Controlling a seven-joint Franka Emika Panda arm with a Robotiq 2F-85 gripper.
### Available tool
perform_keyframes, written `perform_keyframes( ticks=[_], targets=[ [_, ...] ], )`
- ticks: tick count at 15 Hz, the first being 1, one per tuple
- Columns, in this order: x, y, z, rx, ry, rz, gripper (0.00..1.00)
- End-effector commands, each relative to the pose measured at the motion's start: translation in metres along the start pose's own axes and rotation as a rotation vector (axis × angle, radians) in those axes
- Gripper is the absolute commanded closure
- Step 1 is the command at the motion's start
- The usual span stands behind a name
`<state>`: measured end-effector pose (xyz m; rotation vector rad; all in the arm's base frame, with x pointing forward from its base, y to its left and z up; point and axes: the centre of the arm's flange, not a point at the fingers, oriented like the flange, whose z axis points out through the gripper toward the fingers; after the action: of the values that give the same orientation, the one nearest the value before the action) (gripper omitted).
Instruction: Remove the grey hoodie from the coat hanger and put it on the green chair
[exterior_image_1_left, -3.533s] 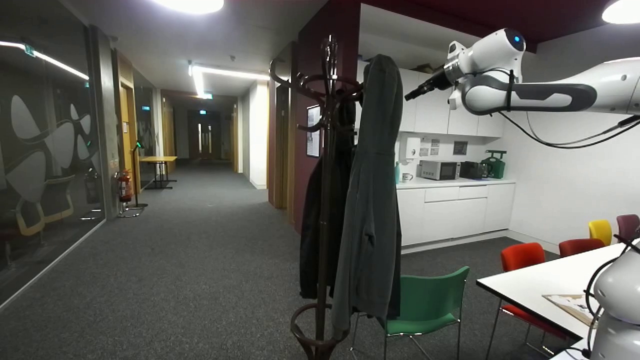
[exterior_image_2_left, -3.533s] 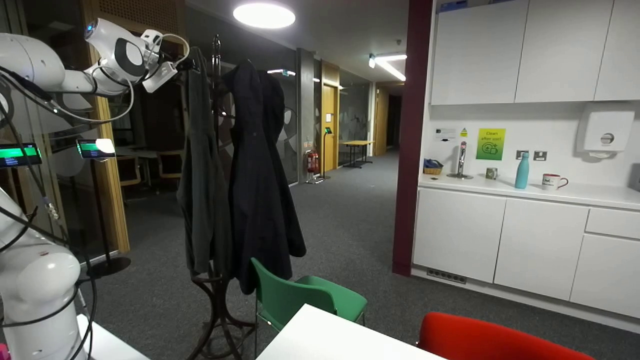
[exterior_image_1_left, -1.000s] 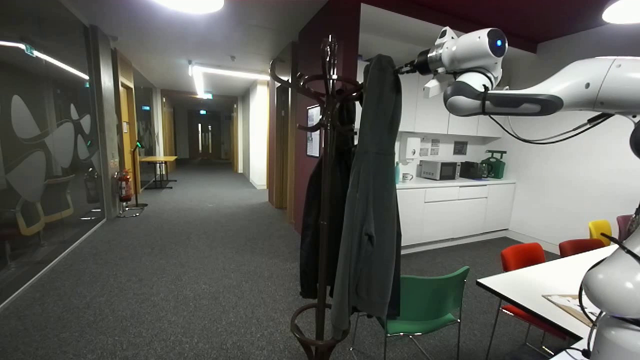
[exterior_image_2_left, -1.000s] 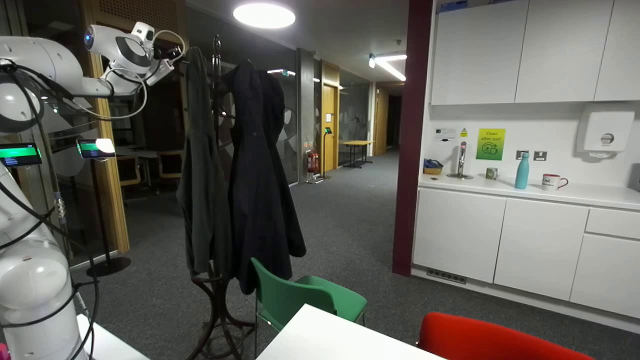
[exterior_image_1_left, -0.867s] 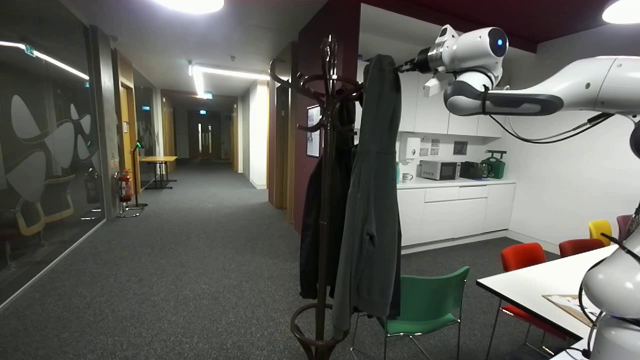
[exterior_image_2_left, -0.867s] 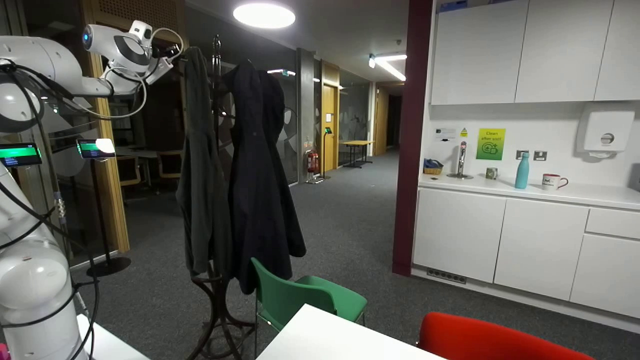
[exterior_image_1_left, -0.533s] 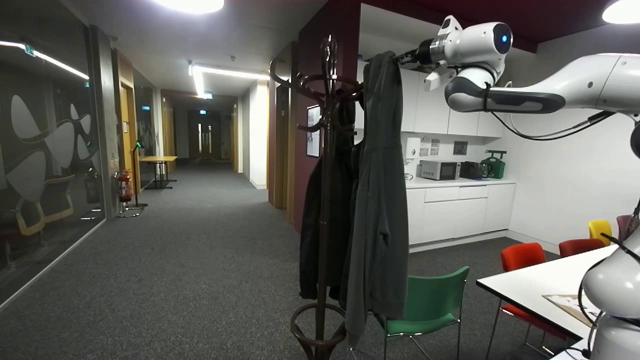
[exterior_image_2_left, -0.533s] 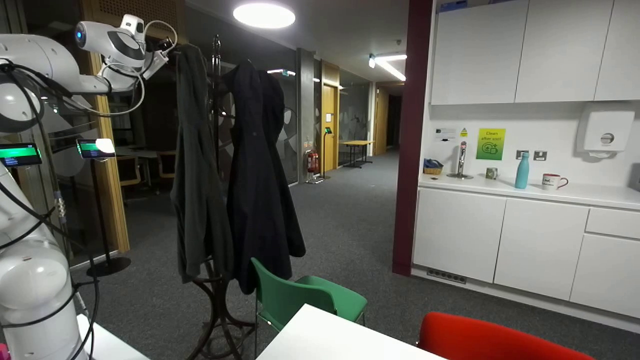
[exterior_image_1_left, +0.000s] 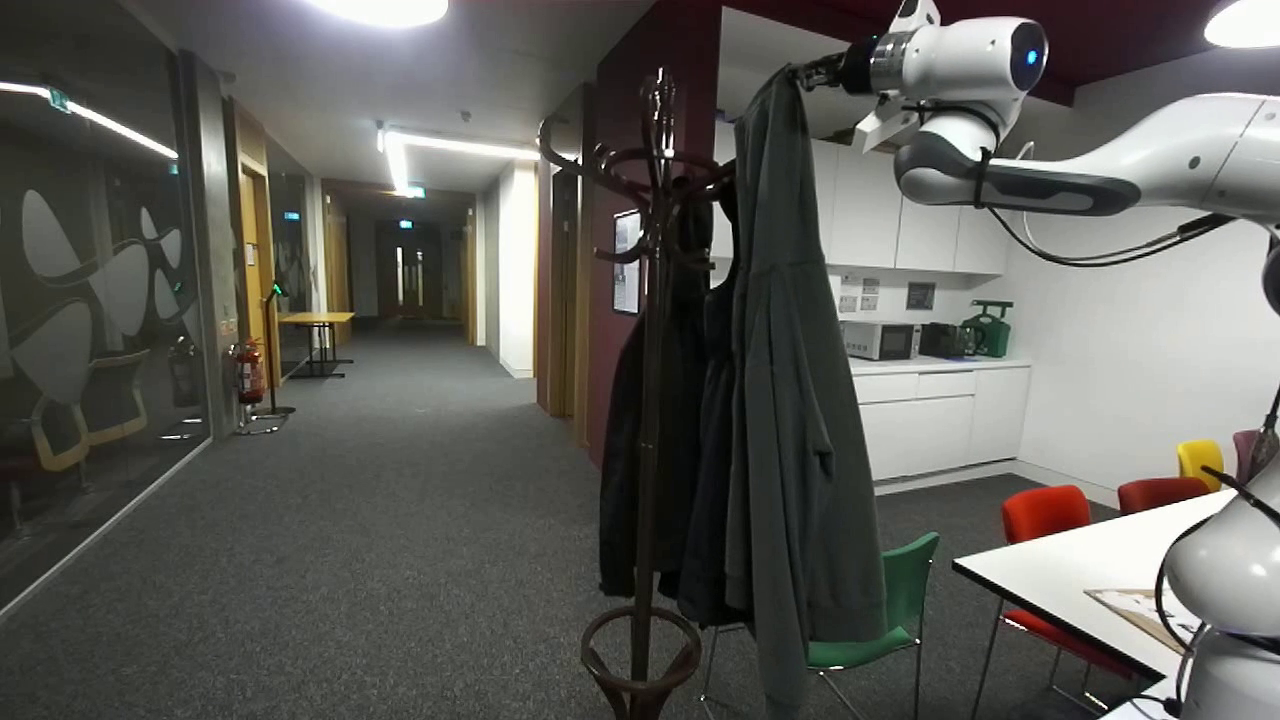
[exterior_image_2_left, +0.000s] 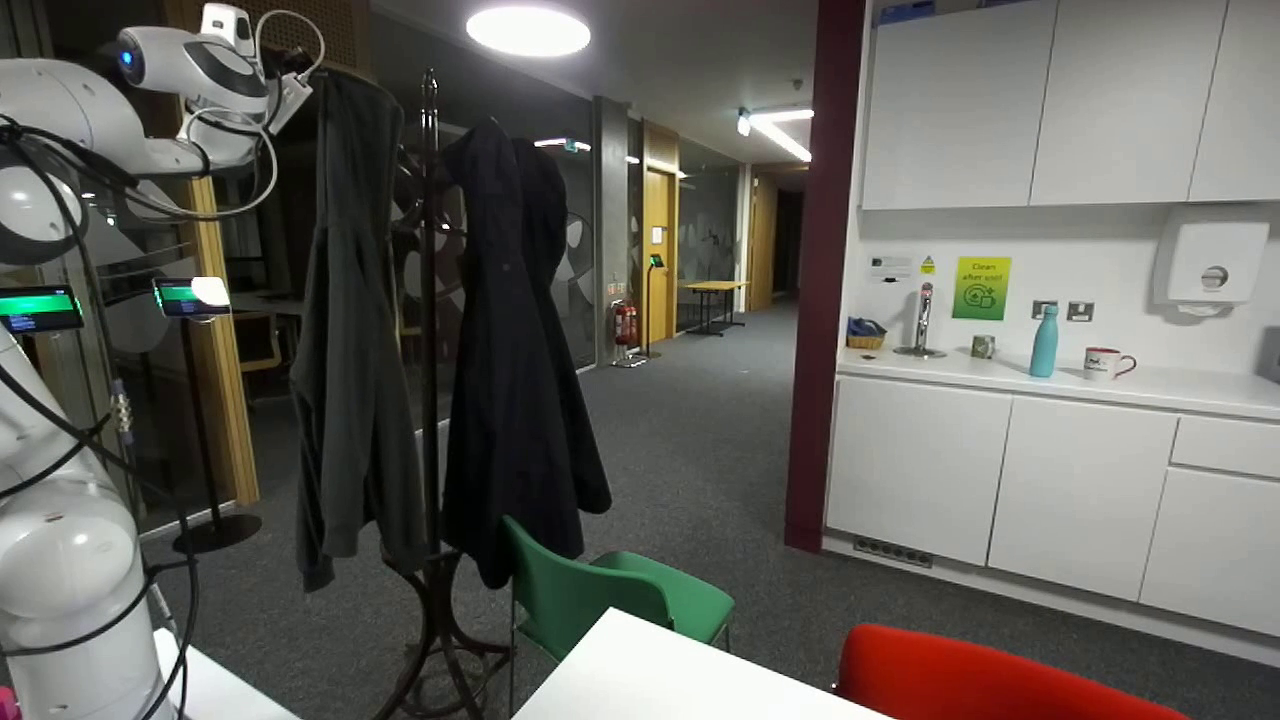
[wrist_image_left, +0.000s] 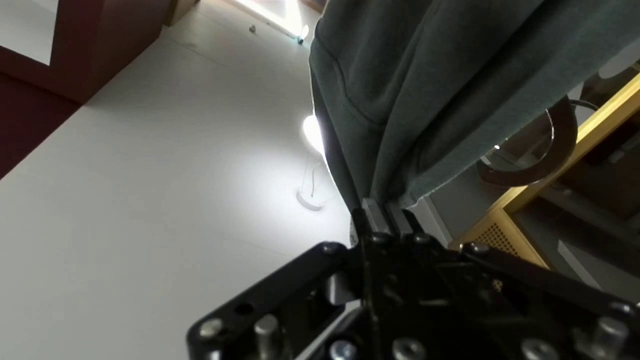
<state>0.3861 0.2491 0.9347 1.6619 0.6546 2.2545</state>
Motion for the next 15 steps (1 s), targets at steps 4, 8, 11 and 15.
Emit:
perform_keyframes(
  ticks=[4,8,11,15],
  targets=[
    [0.035,-0.006,-0.008,0.008,0.142,-0.062,0.99],
    [0.037,-0.016,-0.011,0.041,0.158,-0.068,0.99],
    [0.036,-0.031,-0.012,0.099,0.158,-0.055,0.99],
    [0.035,-0.057,-0.013,0.217,0.143,0.001,0.99]
  ],
)
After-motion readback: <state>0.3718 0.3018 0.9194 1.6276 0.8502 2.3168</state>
